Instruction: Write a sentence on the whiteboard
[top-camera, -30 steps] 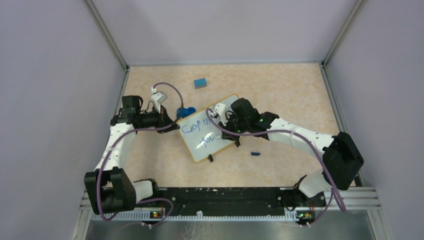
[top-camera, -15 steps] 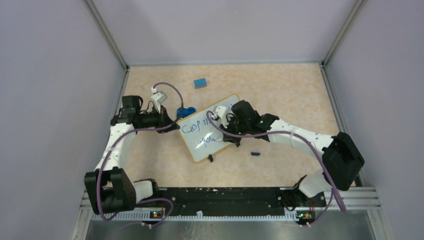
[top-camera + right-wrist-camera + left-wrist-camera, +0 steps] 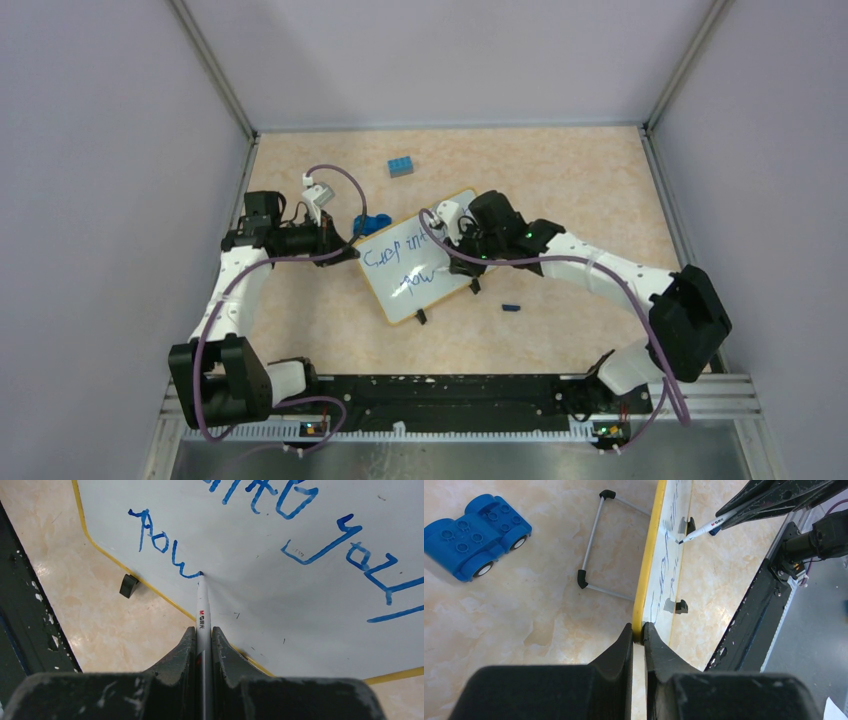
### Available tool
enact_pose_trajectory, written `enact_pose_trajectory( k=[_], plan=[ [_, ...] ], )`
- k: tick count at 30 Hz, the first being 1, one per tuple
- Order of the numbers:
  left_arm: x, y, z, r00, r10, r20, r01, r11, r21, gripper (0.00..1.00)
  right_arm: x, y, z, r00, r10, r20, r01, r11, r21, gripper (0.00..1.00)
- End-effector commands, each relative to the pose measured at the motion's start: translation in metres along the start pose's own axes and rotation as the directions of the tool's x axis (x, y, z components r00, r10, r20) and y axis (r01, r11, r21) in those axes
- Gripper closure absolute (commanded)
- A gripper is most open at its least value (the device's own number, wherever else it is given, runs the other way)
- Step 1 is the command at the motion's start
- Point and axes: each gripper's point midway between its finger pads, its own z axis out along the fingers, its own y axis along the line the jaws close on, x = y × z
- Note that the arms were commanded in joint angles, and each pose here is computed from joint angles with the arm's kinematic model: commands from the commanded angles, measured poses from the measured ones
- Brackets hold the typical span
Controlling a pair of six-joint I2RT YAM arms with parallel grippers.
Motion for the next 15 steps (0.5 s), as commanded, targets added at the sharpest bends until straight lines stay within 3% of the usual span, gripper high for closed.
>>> enact_pose_trajectory(
  k=[1,15],
  plan=[
    [0.011,0.006,0.003,0.999,0.013,-0.03,-0.014,1.0,-0.019,1.0,-0.04,-0.012,-0.02,0.991,-0.046,0.122,0.04,0.998,0.05,1.0],
    [0.011,0.005,0.003,0.999,0.016,-0.028,-0.017,1.0,-0.021,1.0,-0.021,-0.008,-0.015,0.995,-0.046,0.089,0.044,0.999,0.032,1.0]
  ],
)
